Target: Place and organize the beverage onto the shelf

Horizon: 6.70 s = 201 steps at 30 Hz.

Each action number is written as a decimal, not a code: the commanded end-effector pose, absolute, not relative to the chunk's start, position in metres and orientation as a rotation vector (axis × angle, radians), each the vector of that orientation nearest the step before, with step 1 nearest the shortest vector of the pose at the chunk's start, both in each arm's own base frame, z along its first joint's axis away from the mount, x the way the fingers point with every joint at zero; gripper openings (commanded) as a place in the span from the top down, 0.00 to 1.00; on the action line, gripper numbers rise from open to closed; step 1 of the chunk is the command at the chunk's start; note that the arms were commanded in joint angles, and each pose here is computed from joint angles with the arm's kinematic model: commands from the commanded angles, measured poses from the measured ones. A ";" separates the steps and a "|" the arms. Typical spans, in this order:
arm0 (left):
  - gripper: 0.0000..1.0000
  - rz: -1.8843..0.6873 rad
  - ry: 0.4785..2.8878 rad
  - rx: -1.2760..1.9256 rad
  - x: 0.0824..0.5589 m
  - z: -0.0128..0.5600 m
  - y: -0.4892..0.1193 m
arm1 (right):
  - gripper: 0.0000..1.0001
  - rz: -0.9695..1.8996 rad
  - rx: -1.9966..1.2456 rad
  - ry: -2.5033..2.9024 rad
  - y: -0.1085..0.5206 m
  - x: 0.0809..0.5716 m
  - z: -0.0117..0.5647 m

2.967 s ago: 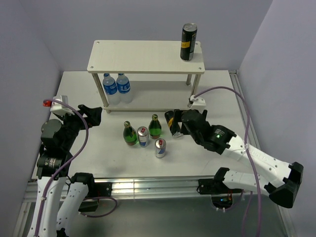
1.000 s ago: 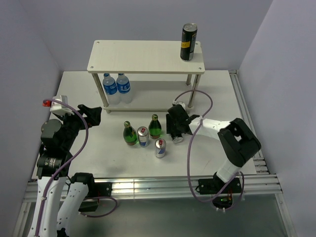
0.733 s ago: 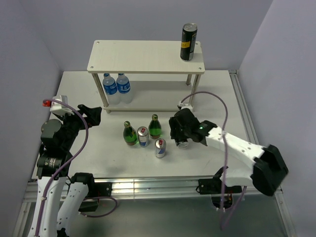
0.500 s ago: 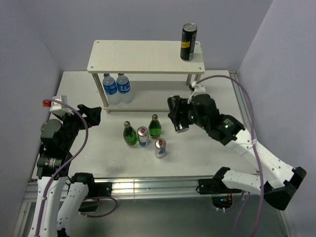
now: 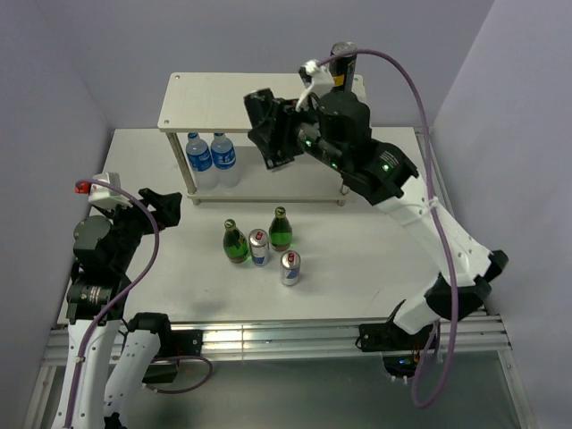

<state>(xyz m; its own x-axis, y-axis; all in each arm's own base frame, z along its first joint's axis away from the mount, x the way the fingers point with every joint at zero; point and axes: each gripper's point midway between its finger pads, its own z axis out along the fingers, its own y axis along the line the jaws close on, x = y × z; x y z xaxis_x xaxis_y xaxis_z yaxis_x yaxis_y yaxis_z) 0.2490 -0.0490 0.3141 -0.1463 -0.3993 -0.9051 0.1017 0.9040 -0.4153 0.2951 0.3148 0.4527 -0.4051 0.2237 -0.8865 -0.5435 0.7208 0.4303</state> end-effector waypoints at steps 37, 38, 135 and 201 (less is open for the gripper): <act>0.01 -0.453 1.633 -0.200 0.247 0.322 -0.051 | 1.00 -0.114 0.331 0.935 0.222 0.469 0.504; 0.01 -0.452 1.633 -0.198 0.246 0.322 -0.051 | 1.00 -0.127 0.327 0.933 0.219 0.471 0.500; 0.01 -0.427 1.622 -0.230 0.246 0.323 -0.041 | 0.09 0.487 0.179 1.624 0.239 0.150 0.269; 0.01 -0.443 1.623 -0.212 0.249 0.322 -0.042 | 1.00 0.122 0.060 1.695 0.278 0.198 0.172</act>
